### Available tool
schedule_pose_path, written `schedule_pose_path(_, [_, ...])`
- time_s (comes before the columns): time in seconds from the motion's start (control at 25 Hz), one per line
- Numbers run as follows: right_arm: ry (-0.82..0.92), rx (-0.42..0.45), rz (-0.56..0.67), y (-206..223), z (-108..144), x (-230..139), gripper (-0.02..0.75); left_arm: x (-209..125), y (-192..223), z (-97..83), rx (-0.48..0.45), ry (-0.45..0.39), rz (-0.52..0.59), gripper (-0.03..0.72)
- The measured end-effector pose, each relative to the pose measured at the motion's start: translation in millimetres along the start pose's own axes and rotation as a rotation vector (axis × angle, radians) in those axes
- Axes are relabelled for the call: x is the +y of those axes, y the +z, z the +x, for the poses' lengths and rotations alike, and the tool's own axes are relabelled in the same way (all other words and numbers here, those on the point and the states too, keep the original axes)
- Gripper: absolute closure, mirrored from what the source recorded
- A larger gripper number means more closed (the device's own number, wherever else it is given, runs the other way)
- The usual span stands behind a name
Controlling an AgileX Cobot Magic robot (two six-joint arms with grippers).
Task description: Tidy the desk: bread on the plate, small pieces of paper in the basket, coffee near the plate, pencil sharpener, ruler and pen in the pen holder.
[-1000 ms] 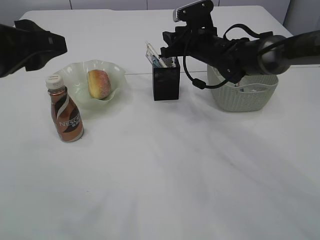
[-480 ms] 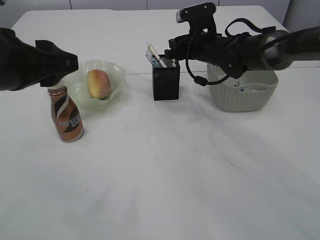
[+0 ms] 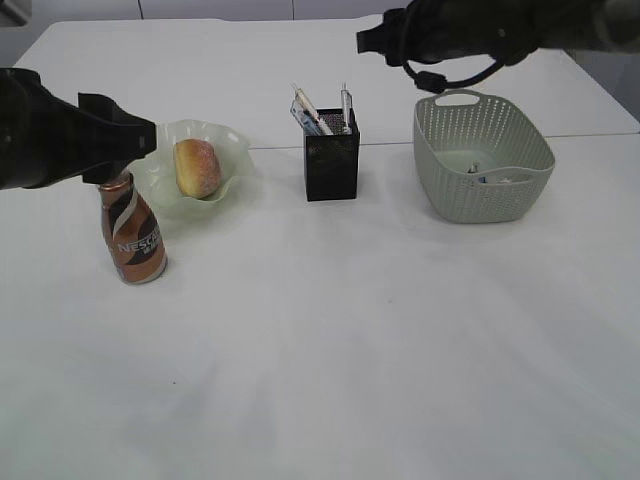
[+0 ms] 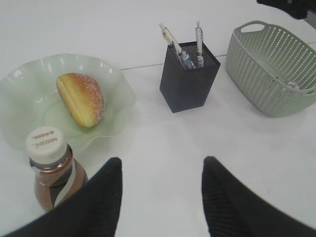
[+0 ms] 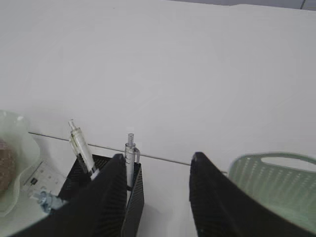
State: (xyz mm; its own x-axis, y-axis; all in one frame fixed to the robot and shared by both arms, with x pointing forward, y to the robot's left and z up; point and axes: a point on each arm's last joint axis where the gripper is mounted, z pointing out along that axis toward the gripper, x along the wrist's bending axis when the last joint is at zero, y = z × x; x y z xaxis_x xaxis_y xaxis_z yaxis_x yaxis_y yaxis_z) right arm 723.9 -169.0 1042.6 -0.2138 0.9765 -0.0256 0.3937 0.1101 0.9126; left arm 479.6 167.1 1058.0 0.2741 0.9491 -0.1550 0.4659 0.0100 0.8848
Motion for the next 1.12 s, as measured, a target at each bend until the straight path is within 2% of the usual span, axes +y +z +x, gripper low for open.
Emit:
schedule_pose_path(0.32, [-0.003, -0.061, 0.15, -75.7, 20.1, 39.6, 0.396, 2.2, -3.1, 0.0, -0.003, -0.002, -0.011, 0.309])
schedule_pose_path(0.56, [-0.038, -0.112, 0.418, -120.4, 34.2, 33.9, 0.396, 11.8, -18.2, 0.3, -0.018, -0.013, -0.065, 0.308])
schedule_pose_path(0.8, [-0.066, -0.079, 0.717, -142.5, 35.7, 15.0, 0.396, 15.1, -24.0, 0.4, -0.025, -0.016, -0.085, 0.309])
schedule_pose_path(0.96, [-0.051, -0.045, 0.744, -147.7, 38.3, 14.8, 0.396, 15.4, -24.5, -0.3, -0.033, -0.016, -0.086, 0.308])
schedule_pose_path(1.12, [-0.029, -0.025, 0.682, -173.3, 35.6, 31.6, 0.396, 15.4, -24.5, -0.3, -0.033, -0.016, -0.086, 0.308])
